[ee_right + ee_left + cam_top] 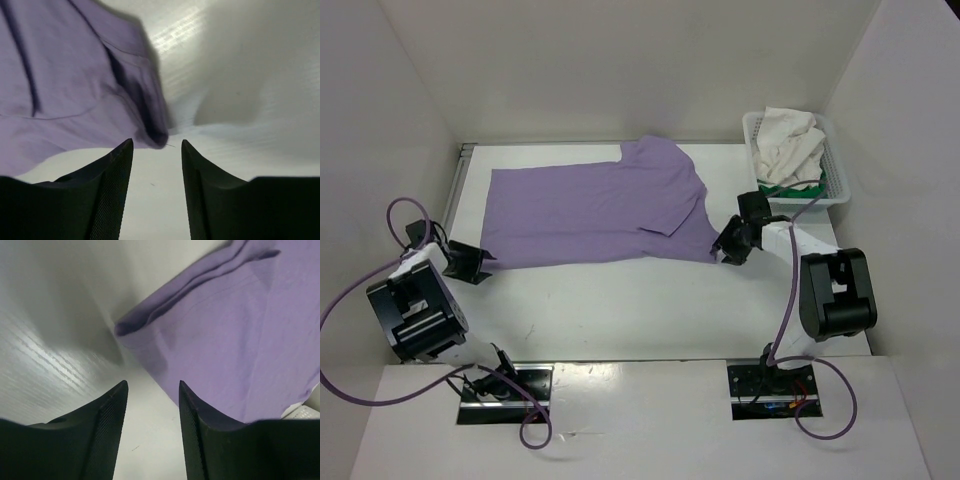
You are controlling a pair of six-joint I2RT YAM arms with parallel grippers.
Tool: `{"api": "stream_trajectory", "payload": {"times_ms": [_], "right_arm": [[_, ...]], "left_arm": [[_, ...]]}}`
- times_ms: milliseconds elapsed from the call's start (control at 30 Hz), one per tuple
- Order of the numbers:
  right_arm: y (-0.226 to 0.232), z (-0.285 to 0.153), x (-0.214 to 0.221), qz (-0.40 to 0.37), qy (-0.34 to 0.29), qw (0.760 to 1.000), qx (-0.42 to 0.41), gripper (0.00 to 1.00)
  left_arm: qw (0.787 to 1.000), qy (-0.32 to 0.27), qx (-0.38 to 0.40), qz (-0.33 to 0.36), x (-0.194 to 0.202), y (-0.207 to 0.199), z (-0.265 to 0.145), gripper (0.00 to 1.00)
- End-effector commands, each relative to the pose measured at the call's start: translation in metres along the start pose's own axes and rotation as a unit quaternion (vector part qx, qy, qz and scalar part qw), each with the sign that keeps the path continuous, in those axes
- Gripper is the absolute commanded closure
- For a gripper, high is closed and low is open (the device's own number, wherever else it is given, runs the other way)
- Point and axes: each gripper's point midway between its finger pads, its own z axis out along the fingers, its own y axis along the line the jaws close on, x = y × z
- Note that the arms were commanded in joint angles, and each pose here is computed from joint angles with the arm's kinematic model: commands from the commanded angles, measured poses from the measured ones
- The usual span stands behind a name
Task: Fold and stack the t-shirts
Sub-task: Fold the flattened tshirt in 1/3 of the way
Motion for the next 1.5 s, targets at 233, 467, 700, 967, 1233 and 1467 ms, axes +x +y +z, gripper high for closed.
{"api": "stream_trajectory", "payload": {"times_ms": [233,467,700,967,1233,1467], "right_arm": [[0.005,0.028,-0.001,0.003,-0.003,1.000,-0.011,0.68],[0.008,0.024,-0.042,0.024,-0.062,0.998,0.012,1.00],[-0.036,0.004,-0.026,0.047,-0.047,0.997,0.043,1.00],[-0.064,-0.024,0.006,0.088,-0.035,0.994,0.049,1.00],[-0.030,-0.068,-0.032,0.059,-0.093,0.994,-0.002,0.42],[0.052,-0.063,-0.027,-0.036,-0.068,0.993,-0.090,0.93]], "left_arm": [[1.000,0.028,0.001,0.002,-0.002,0.006,0.030,0.82],[1.000,0.024,-0.003,0.011,-0.009,0.004,0.034,1.00],[0.999,0.027,-0.010,0.027,-0.002,0.008,0.031,1.00],[0.997,0.068,-0.024,0.041,0.036,0.030,0.004,0.80],[0.994,0.066,0.037,0.073,0.051,0.002,-0.039,0.19],[0.971,0.060,0.116,0.198,0.082,-0.064,-0.047,0.85]]}}
